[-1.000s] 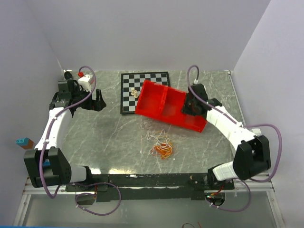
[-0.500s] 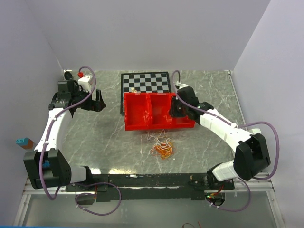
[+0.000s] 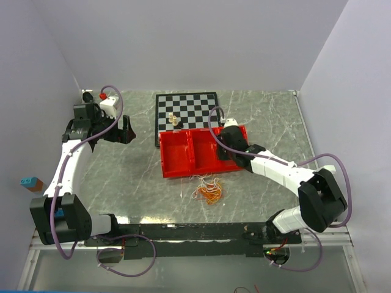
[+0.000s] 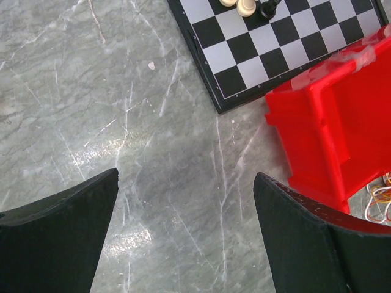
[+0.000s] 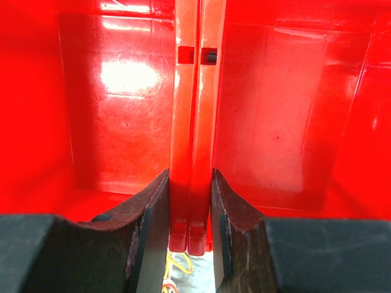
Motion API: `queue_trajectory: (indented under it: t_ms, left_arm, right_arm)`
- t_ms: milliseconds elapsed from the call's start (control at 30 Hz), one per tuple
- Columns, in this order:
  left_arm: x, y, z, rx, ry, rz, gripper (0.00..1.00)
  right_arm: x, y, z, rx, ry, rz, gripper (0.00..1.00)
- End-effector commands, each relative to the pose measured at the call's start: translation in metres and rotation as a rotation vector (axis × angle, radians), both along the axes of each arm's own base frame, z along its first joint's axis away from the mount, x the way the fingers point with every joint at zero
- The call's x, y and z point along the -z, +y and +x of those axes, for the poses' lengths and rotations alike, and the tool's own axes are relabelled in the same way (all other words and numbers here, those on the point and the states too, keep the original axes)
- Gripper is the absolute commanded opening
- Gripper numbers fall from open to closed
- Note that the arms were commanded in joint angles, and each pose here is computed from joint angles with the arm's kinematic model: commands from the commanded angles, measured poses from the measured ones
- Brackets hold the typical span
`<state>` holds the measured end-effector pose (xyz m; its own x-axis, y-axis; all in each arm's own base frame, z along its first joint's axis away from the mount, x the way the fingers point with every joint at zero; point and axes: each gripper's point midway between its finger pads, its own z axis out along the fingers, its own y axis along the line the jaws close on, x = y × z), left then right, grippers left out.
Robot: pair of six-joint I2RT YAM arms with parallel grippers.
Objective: Untangle the cables
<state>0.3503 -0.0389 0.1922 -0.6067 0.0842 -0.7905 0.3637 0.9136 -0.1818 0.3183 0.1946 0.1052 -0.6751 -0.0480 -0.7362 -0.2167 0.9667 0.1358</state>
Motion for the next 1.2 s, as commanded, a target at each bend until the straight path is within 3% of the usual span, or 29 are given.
queue_trajectory:
  t_ms: [0, 633, 967, 1167]
  left_arm:
    - [-0.017, 0.002, -0.003, 0.008, -0.057, 0.025, 0.97]
    - [-0.024, 0.003, -0.009, 0.012, -0.078, 0.049, 0.97]
    - [-0.024, 0.004, -0.017, 0.032, -0.1, 0.076, 0.97]
    - [-0.022, 0.003, -0.017, 0.039, -0.096, 0.071, 0.97]
  right_arm:
    - [-0.034, 0.025, 0.023, 0.005, -0.16, 0.095, 0.0]
    - [0.031, 0.03, -0.056, 0.087, 0.06, 0.058, 0.0]
    - [0.026, 0.031, -0.104, 0.137, 0.152, 0.153, 0.0]
    - [0.027, 0.031, -0.108, 0.124, 0.189, 0.115, 0.0]
